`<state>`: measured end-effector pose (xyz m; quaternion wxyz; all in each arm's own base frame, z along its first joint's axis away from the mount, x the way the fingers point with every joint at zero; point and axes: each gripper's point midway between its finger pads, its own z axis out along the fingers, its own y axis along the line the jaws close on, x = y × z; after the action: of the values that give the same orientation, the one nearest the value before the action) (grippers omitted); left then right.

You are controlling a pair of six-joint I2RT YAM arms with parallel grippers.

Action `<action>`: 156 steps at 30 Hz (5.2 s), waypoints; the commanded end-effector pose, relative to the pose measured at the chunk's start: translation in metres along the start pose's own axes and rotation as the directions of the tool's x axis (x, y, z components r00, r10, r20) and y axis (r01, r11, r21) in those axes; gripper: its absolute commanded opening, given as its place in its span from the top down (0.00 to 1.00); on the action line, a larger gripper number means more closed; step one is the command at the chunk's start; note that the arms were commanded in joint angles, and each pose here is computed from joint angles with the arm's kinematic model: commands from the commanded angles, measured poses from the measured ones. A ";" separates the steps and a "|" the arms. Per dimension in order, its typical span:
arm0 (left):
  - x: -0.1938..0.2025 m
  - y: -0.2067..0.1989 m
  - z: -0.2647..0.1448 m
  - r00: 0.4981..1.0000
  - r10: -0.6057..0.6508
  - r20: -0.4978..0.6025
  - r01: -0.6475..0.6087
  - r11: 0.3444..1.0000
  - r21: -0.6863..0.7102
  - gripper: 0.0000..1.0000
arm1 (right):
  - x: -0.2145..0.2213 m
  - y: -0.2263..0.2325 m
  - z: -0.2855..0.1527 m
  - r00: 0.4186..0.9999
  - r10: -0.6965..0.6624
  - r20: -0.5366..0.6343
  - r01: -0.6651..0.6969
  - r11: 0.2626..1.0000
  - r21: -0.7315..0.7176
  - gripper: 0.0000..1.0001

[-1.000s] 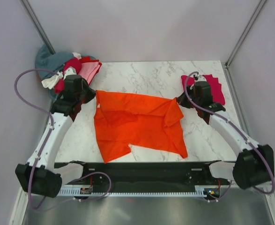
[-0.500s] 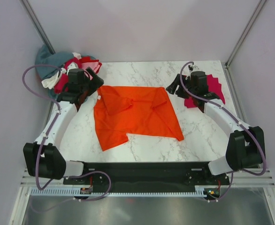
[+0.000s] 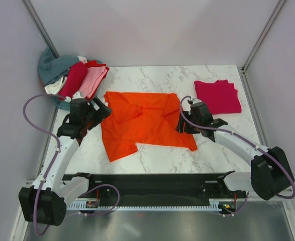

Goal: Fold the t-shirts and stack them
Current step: Flatten the tshirt out

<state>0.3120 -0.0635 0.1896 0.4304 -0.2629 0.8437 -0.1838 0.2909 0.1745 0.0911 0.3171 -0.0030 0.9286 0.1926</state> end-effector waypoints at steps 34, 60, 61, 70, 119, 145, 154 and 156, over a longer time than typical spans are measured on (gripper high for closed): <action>0.128 0.090 -0.008 0.935 -0.213 -0.284 0.140 0.956 -0.256 0.18 | 0.084 -0.058 -0.034 0.990 0.130 -0.063 -0.112 0.966 0.232 0.42; 0.126 0.099 -0.010 0.944 -0.184 -0.274 0.103 0.952 -0.288 0.19 | 0.049 -0.029 -0.015 0.977 -0.165 -0.136 0.201 0.925 0.322 0.39; 0.126 0.100 -0.010 0.944 -0.190 -0.271 0.107 0.950 -0.292 0.20 | 0.050 -0.032 -0.010 0.972 -0.179 -0.154 0.222 0.915 0.336 0.39; 0.149 0.118 -0.006 0.936 -0.170 -0.307 0.044 0.925 -0.379 0.33 | 0.040 -0.030 0.003 0.962 -0.217 -0.163 0.263 0.892 0.367 0.40; 0.118 0.145 0.009 0.963 -0.222 -0.152 0.139 0.895 -0.423 0.98 | 0.010 -0.125 -0.004 0.996 -0.082 -0.039 0.086 0.712 0.697 0.52; 0.122 0.141 0.007 0.958 -0.234 -0.164 0.154 0.906 -0.395 0.98 | 0.086 -0.090 -0.023 0.941 0.334 -0.058 -0.308 0.913 0.266 0.43; 0.124 0.139 0.009 0.956 -0.239 -0.171 0.158 0.909 -0.386 0.98 | 0.087 -0.104 -0.011 0.939 0.341 -0.036 -0.312 0.893 0.325 0.52; 0.123 0.138 0.009 0.955 -0.240 -0.173 0.159 0.910 -0.382 0.98 | 0.084 -0.109 -0.009 0.940 0.340 -0.019 -0.313 0.884 0.347 0.64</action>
<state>0.2132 -0.0287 0.0259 0.2465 -0.4064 0.8755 -0.0869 0.2308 0.0878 0.0184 0.2406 0.1842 0.9472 0.1046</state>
